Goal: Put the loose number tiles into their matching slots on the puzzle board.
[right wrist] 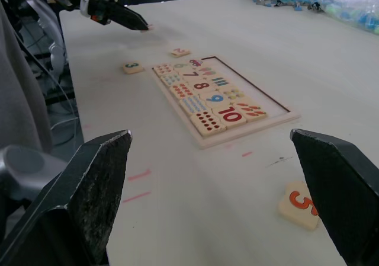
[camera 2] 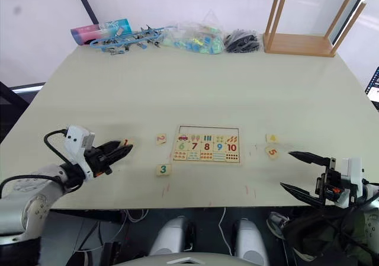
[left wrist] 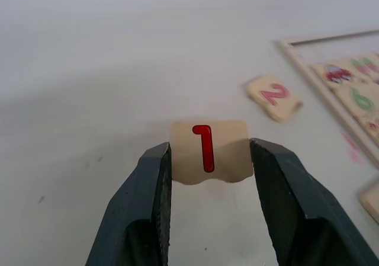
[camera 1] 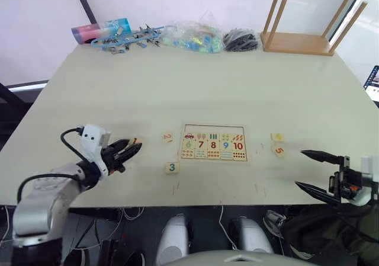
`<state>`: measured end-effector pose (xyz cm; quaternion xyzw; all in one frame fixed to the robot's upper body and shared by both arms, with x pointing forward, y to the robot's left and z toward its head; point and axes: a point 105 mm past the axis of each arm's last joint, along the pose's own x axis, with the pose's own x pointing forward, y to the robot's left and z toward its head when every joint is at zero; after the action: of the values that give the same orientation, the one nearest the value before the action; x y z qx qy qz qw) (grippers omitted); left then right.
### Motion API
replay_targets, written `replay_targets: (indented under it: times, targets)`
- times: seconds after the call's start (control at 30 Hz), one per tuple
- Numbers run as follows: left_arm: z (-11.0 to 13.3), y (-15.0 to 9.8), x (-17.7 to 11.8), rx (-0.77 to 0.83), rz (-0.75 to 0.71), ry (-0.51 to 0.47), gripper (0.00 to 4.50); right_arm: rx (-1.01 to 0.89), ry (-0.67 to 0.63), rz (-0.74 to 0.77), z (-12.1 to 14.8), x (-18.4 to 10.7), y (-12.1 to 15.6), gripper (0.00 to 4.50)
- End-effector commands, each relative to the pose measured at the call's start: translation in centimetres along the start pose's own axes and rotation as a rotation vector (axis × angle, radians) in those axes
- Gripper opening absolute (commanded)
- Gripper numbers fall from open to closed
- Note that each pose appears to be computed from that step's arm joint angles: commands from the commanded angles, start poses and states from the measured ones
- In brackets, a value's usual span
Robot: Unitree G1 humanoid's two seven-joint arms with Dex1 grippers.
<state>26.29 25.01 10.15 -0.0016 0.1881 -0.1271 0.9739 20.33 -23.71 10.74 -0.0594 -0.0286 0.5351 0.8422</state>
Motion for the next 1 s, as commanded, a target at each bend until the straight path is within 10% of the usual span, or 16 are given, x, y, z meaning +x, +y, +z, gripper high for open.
replay_targets:
  times: [0.03, 0.5, 0.93, 1.0]
  targets:
    - [0.0, -0.1, -0.7, -0.018, 0.177, -0.005, 1.54, -0.035, -0.003, 0.012, 0.6, -0.6, 0.0, 4.50]
    - [-3.0, 1.4, -0.7, -0.160, 0.548, 0.026, 1.54, -0.024, -0.006, -0.026, -0.4, -2.4, 0.5, 4.50]
    - [-2.6, -0.5, -0.3, -0.353, 0.593, 0.000, 1.54, -0.026, -0.007, -0.009, -0.6, -2.5, 0.5, 4.50]
    - [-2.2, -0.7, -0.4, -0.366, 0.592, -0.009, 2.63, -0.025, -0.009, -0.007, -0.7, -2.4, 0.6, 4.50]
